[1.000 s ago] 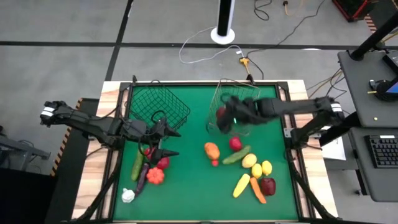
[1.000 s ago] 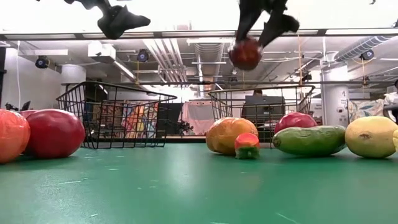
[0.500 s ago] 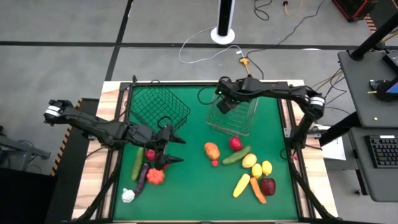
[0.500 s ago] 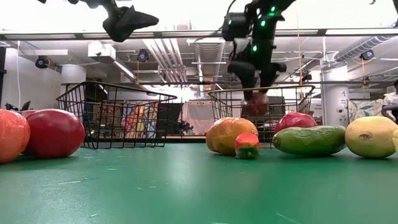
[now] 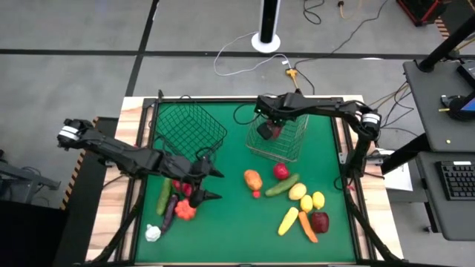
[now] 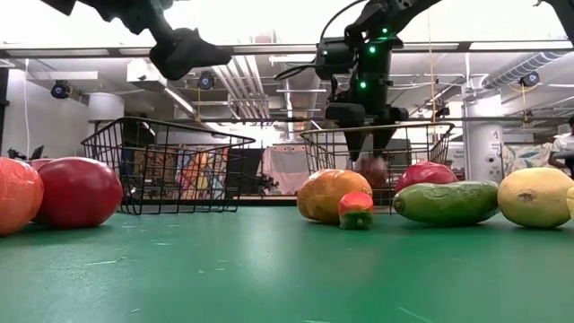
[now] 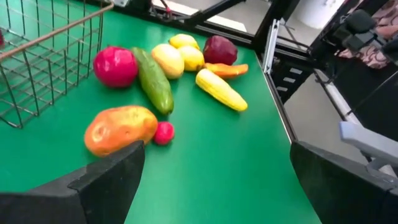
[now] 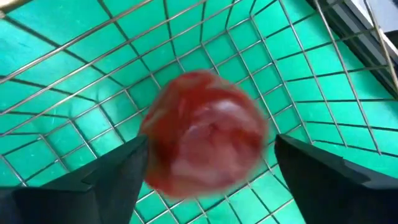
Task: Sort produce into baskets
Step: Put the left apple into the gold wire basket, then put the small orange tomato into the gold wire basket
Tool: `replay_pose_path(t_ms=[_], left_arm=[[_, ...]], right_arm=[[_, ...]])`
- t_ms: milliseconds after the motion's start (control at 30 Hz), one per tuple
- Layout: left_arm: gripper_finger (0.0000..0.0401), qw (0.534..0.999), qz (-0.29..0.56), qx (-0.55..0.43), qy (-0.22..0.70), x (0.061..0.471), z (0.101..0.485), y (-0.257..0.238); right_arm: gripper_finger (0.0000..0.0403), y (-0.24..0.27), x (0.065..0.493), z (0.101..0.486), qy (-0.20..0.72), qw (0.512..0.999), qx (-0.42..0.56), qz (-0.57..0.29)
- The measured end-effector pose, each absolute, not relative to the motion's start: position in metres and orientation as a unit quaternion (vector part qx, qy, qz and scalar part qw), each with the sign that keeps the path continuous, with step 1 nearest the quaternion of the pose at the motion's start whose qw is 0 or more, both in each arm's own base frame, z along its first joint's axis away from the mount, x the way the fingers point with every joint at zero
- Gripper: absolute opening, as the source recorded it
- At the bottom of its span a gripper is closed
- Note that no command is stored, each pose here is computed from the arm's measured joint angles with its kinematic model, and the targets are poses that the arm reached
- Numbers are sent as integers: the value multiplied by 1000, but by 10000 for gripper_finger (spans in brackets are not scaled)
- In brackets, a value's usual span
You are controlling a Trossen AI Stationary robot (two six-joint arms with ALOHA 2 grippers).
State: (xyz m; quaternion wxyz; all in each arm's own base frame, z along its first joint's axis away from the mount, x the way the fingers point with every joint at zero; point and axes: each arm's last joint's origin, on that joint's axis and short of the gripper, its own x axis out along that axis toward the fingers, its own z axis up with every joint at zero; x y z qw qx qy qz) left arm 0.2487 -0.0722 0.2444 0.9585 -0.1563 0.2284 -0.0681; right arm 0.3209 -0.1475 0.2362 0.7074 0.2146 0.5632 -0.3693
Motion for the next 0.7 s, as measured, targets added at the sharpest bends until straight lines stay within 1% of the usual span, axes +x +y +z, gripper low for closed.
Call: replay_pose_path(t_ms=[100, 233, 333, 533, 700], left_arm=[[384, 958, -68, -155, 233, 250, 242, -73], [384, 958, -73, -144, 237, 250, 240, -75], [384, 957, -85, -139, 241, 251, 239, -76], [384, 956, -86, -133, 249, 253, 235, -77], [384, 953, -84, -126, 264, 256, 227, -78]], right_arm=[[360, -149, 320, 237, 562, 707, 217, -370], [364, -149, 319, 240, 558, 709, 218, -371], [364, -147, 316, 249, 547, 718, 218, -372], [365, -125, 302, 290, 482, 753, 210, -395], [365, -82, 292, 327, 423, 803, 198, -370]])
